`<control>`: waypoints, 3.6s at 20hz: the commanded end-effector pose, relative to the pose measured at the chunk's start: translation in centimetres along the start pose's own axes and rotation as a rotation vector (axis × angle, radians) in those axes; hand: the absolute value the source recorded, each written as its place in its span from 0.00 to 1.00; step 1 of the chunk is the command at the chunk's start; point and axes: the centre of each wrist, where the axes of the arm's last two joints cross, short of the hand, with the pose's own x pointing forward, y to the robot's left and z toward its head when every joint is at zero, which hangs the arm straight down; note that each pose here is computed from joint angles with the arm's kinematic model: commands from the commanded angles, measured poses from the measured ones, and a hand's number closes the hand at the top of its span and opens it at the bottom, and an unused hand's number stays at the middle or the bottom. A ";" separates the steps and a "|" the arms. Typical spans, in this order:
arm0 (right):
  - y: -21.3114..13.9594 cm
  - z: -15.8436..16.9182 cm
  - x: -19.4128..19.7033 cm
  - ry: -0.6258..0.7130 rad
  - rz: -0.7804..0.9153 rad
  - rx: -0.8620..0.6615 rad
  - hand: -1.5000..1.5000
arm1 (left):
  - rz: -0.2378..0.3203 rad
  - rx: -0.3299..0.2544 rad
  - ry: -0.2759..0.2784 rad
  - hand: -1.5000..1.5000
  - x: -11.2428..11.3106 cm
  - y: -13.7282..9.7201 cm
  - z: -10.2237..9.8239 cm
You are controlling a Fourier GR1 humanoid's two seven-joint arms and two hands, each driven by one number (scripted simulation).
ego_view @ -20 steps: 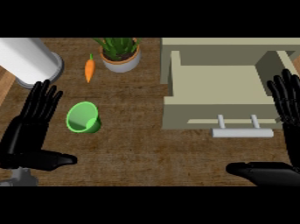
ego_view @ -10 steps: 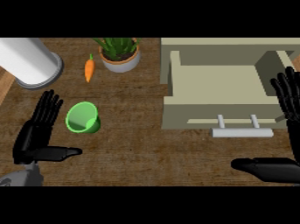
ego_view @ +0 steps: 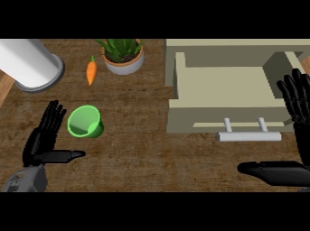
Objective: Pick up the cup, place it into the drawer and close the drawer
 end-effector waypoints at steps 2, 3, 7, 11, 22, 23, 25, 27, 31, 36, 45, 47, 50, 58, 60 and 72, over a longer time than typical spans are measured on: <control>1.0 -1.0 1.2 0.003 -0.009 -0.006 0.00 | 0.013 0.006 -0.014 0.00 -2.0 -0.2 -1.3; 0.4 -0.8 1.2 -0.017 0.006 0.023 0.00 | 0.019 0.042 -0.015 0.00 -2.5 3.3 1.0; 0.2 -1.2 0.1 -0.030 -0.020 0.003 0.00 | 0.010 0.020 -0.025 0.00 -3.5 1.2 -0.5; 0.0 -0.6 -0.2 -0.006 -0.026 0.007 0.00 | 0.025 0.032 -0.052 0.00 -4.1 1.9 0.7; 0.4 -1.6 1.1 -0.011 0.000 0.042 0.00 | -0.005 0.027 -0.060 0.00 -4.5 0.1 -0.2; 0.1 -0.1 0.0 -0.026 -0.018 0.041 0.00 | 0.035 0.003 -0.057 0.00 -4.8 -0.4 0.0; -0.7 -0.1 -2.0 -0.006 -0.025 0.037 0.00 | 0.036 -0.008 -0.054 0.00 -4.0 1.9 0.3; 0.4 -1.8 0.6 -0.029 -0.021 0.045 0.00 | 0.028 0.001 -0.073 0.00 -4.7 -1.3 -0.9; 0.2 -1.0 -0.7 0.003 -0.014 0.029 0.00 | 0.090 -0.017 -0.093 0.00 -5.5 -1.2 0.7; 0.0 -0.8 -0.2 0.002 -0.022 0.052 0.00 | 0.169 -0.067 -0.085 0.00 -3.4 0.1 -2.1; -0.1 -2.4 -1.1 0.002 -0.034 0.049 0.00 | 0.300 -0.165 -0.125 1.00 -4.8 -4.0 -2.0; 1.0 -2.4 -0.6 -0.005 -0.035 0.043 0.00 | 0.353 -0.202 -0.119 1.00 -4.4 -4.5 -2.9; 0.4 -1.4 -0.6 -0.007 -0.023 0.054 0.00 | 0.418 -0.203 -0.141 1.00 -4.1 -4.6 -3.4; 0.2 -1.1 -0.2 -0.009 -0.019 0.030 0.00 | 0.352 0.062 -0.268 1.00 -4.9 -1.3 -0.1; -1.1 -0.7 -0.2 0.000 -0.010 0.028 0.00 | 0.325 0.104 -0.298 1.00 -4.1 -0.9 -1.2; -0.3 -0.3 -1.4 0.028 0.000 0.018 0.00 | 0.316 -0.060 -0.452 1.00 -0.6 -4.6 -6.6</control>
